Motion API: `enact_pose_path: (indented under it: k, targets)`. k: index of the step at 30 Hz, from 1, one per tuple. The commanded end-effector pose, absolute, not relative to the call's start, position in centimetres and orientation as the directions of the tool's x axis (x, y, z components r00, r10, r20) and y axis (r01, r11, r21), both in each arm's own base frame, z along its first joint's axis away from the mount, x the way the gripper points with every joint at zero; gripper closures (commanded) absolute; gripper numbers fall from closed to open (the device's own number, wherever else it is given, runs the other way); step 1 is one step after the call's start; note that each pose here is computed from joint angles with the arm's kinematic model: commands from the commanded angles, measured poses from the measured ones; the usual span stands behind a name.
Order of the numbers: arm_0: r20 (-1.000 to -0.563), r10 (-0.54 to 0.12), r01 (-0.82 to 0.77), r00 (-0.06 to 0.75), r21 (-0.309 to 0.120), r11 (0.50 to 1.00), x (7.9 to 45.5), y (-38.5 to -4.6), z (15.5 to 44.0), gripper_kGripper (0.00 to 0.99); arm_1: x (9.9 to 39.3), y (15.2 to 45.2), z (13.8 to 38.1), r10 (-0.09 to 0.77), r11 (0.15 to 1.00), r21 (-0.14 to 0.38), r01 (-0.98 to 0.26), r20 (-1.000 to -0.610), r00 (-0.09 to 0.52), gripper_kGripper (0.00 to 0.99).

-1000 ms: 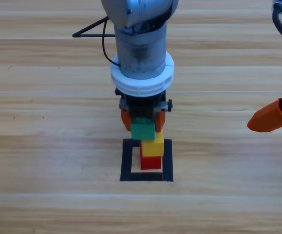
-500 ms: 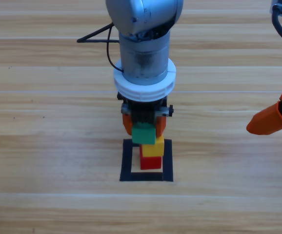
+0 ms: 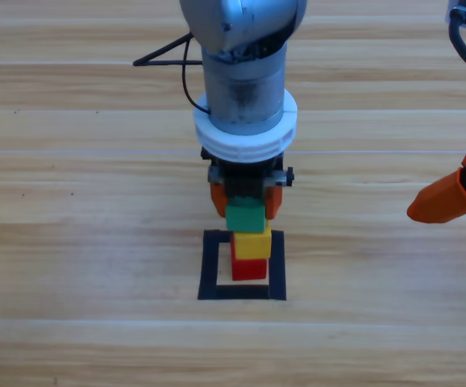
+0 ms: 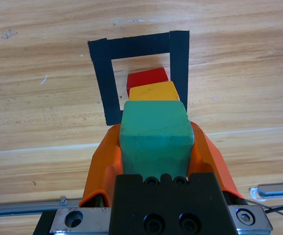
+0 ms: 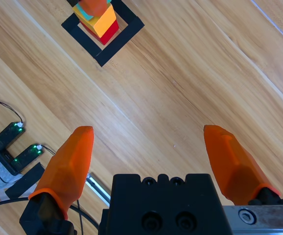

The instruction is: Stack the blocks in the rectangular block: red at the bottom, yellow in the middle, green on top

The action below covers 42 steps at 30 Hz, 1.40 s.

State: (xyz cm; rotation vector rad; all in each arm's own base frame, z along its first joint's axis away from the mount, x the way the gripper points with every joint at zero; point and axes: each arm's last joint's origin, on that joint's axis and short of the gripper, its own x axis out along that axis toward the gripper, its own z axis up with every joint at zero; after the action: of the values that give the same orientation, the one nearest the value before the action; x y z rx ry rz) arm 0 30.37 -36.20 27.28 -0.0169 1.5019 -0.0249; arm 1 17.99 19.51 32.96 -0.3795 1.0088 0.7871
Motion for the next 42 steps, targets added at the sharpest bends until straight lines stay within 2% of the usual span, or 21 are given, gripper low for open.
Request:
enact_pose_path:
  k: [1, 42]
  targets:
    - [-1.0, 0.013, 0.029, 0.021, 0.014, 0.999, 30.24, -37.35, 24.63, 0.99, 18.53, 19.37, 31.31, 0.368, 0.684, 0.069, -0.726, -0.892, 0.263, 0.001]
    - [-1.0, -0.001, 0.056, 0.032, 0.001, 0.998, 29.69, -37.85, 25.13, 0.99, 18.67, 19.51, 31.06, 0.363, 0.684, 0.068, -0.727, -0.896, 0.257, 0.001]
